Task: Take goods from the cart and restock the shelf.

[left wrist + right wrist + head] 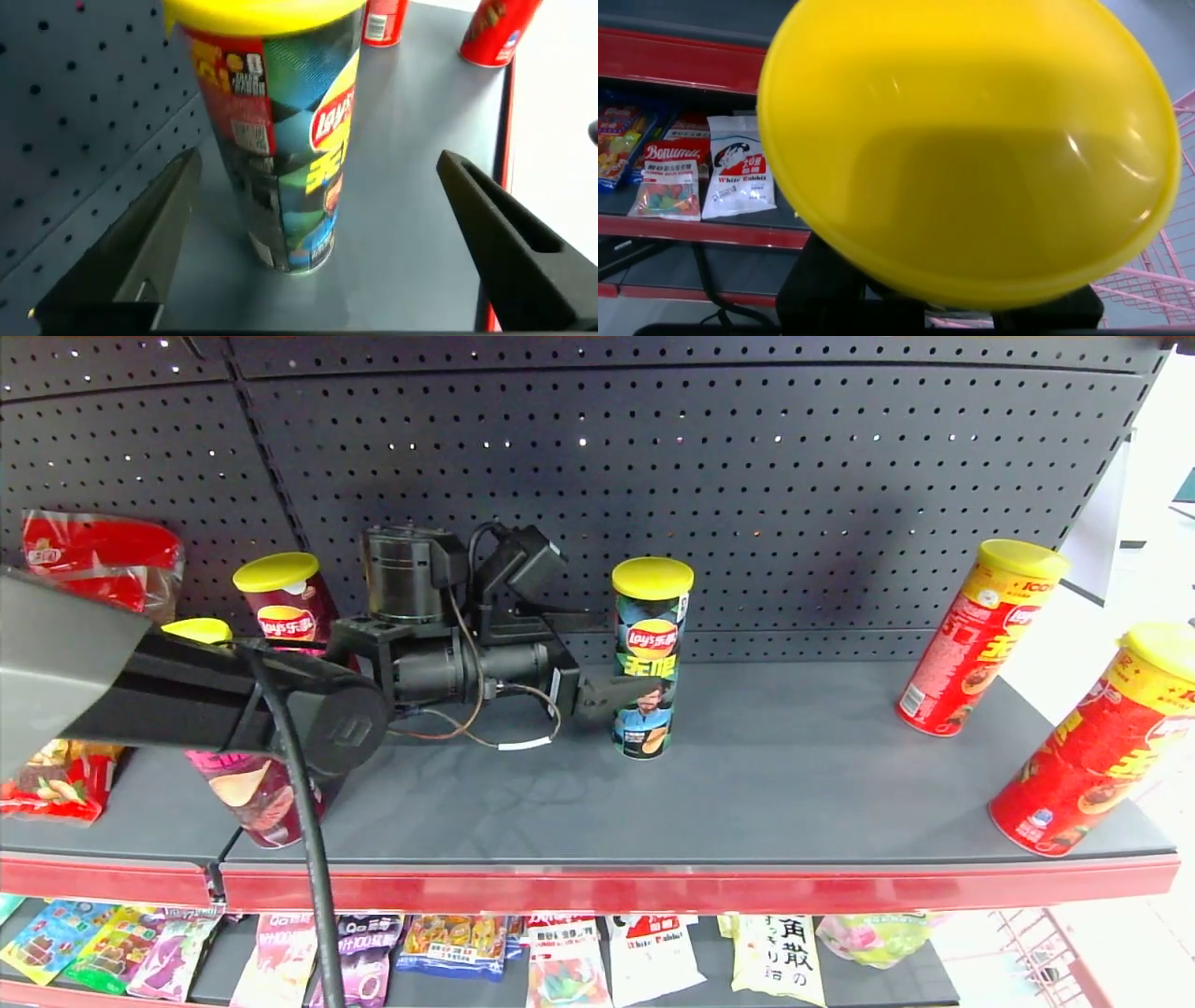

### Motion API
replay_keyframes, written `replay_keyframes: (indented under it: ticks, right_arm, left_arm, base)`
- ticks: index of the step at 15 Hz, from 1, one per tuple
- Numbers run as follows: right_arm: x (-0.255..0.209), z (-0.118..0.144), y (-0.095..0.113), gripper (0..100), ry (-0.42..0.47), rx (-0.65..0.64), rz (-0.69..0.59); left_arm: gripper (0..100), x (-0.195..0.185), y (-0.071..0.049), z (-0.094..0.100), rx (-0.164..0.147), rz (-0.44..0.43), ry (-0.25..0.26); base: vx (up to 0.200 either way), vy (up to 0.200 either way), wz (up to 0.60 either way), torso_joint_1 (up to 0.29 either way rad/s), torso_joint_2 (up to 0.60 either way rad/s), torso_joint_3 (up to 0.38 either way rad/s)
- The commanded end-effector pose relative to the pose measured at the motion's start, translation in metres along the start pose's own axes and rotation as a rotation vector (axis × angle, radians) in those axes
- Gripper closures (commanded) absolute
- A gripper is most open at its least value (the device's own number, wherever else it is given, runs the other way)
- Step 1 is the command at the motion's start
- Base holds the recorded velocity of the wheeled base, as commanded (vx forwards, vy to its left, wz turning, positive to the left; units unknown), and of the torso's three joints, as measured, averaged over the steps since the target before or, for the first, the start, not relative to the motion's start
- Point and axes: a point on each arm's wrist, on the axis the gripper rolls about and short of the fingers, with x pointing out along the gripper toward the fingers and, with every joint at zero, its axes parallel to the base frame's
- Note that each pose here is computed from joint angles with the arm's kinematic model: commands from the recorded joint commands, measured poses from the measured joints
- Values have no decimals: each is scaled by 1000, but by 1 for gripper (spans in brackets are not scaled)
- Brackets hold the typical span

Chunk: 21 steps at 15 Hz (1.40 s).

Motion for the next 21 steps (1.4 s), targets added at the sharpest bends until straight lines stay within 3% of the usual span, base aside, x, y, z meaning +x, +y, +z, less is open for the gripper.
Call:
replay_keyframes:
  ticks: [1,3,6,13,16,21]
  right_arm:
    - [0,0,0,100,2,1,1]
    - [0,0,0,100,0,1,-1]
    - [0,0,0,100,1,1,-3]
    - [0,0,0,100,1,-1,-9]
    - [0,0,0,100,4,-1,-16]
    - [0,0,0,100,4,-1,-16]
  left_arm:
    - [0,9,13,3,16,12,-24]
    - [0,19,22,8,26,18,-49]
    - [0,23,23,3,18,12,-39]
    - [0,28,23,0,-12,-1,-33]
    - [0,36,17,8,1,-21,-57]
    - [0,41,18,10,-9,-25,-53]
  base:
    - [0,0,0,0,0,0]
    - [0,0,0,0,0,0]
    - [0,0,0,0,0,0]
    - [0,0,0,0,0,0]
    - [0,0,0,0,0,0]
    - [0,0,0,0,0,0]
